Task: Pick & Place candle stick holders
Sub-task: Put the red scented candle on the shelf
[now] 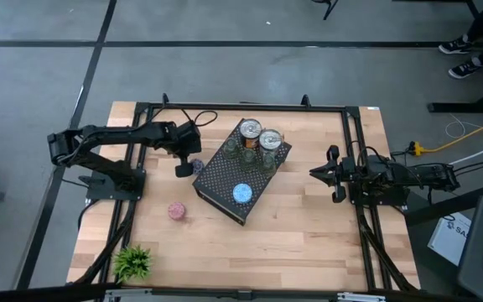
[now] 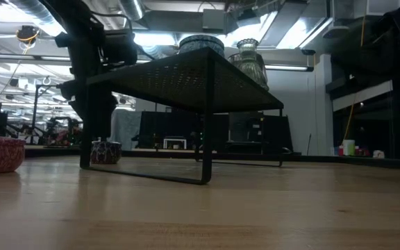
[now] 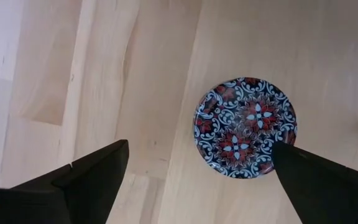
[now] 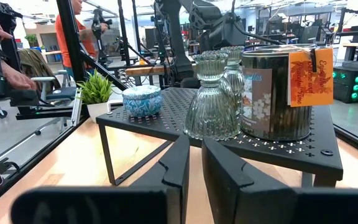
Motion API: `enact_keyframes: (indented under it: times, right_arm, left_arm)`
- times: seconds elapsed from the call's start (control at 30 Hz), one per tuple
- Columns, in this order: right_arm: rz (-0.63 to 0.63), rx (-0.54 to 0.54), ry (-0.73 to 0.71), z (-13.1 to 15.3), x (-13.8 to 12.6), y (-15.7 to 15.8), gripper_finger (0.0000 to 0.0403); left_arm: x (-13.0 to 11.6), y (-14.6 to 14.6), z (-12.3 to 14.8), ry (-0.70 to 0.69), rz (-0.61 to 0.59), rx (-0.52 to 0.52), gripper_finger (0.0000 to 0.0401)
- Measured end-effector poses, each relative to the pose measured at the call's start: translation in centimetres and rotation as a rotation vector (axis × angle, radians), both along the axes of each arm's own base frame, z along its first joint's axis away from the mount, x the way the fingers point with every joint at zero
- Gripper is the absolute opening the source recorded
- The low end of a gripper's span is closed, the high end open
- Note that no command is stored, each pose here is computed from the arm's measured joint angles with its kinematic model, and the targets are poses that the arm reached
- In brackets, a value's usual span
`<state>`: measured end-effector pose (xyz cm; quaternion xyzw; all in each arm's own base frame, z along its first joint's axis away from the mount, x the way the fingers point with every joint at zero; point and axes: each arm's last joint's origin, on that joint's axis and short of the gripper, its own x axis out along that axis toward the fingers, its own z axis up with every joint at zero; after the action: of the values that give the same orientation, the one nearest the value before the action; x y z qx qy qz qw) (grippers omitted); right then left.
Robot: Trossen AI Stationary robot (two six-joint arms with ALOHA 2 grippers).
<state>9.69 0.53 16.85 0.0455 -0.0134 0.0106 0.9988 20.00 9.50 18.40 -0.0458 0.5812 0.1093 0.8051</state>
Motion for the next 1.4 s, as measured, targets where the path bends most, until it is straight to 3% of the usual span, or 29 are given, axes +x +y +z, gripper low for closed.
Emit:
enact_keyframes:
  times: [0.6,0.8,1.4]
  right_arm:
    - [0.000,0.000,0.000,0.0,0.0,0.0,0.0048]
    - [0.000,0.000,0.000,0.0,0.0,0.0,0.0048]
    - [0.000,0.000,0.000,0.0,0.0,0.0,0.0048]
  left_arm:
    - [0.1,0.0,0.0,-0.015,0.051,-0.027,0.0391]
    - [0.3,-0.8,0.0,-0.028,-0.003,-0.092,0.0392]
    - [0.4,-1.2,0.1,-0.017,-0.155,-0.036,0.0392]
